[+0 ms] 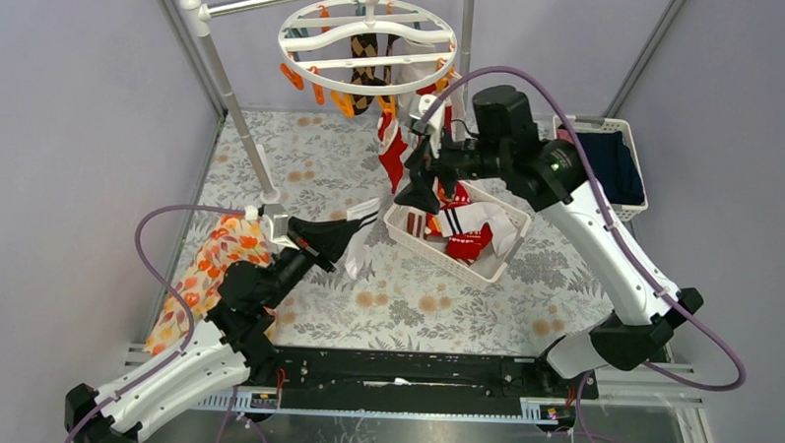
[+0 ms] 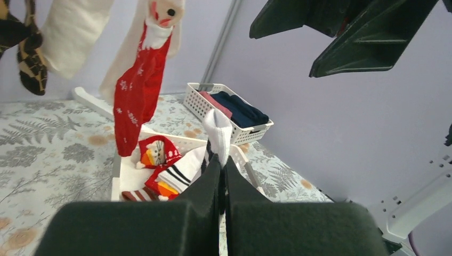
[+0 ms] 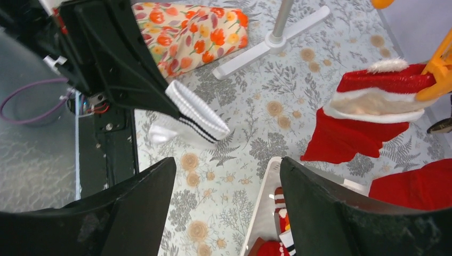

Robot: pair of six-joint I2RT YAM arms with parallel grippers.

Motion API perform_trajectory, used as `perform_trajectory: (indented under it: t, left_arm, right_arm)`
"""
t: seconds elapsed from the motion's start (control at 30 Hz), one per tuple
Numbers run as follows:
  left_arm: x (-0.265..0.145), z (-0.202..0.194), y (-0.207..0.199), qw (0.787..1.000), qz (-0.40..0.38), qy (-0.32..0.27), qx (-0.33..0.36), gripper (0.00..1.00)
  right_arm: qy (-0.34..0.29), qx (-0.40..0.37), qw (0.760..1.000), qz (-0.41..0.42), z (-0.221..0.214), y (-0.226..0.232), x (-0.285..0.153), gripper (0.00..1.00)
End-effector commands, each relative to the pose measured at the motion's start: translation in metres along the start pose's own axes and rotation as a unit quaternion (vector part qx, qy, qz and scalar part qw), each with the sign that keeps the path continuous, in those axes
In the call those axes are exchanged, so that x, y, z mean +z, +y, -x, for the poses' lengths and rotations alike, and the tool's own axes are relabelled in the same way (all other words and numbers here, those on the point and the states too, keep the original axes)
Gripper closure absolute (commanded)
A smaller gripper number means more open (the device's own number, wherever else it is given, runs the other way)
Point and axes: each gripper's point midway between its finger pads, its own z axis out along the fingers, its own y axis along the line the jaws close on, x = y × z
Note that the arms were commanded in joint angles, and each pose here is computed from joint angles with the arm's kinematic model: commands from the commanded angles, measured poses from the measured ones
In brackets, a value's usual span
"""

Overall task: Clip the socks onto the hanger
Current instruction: Rotate the hanger at the clothesline.

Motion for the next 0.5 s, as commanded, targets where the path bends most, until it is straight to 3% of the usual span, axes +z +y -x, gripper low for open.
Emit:
perform_trajectory:
  t: [0.0,0.13,0.2,0.47]
  left_arm:
    - [-0.006,0.01,0.017,0.999,0.052,-0.013,-0.001,1.0]
    - [-0.009,0.016,0.024,0.997,0.076,-0.021,-0.004,1.0]
    - [-0.01,0.02,0.025,0.996,0.083,-0.022,-0.001,1.0]
    - [-0.013,0.02,0.028,0.996,0.091,-0.019,0.003,1.0]
  right_arm:
    - [-0.035,0.016,0.995,-0.097,0.038,-0.015,0.011,0.22]
    - [-0.041,0.032,0.991,-0.121,0.048,-0.007,0.034,0.17]
    - [-0.042,0.026,0.992,-0.12,0.054,0.001,0.043,0.01]
    - [-0.026,-0.017,0.973,-0.227,0.072,-0.001,0.071,0.0]
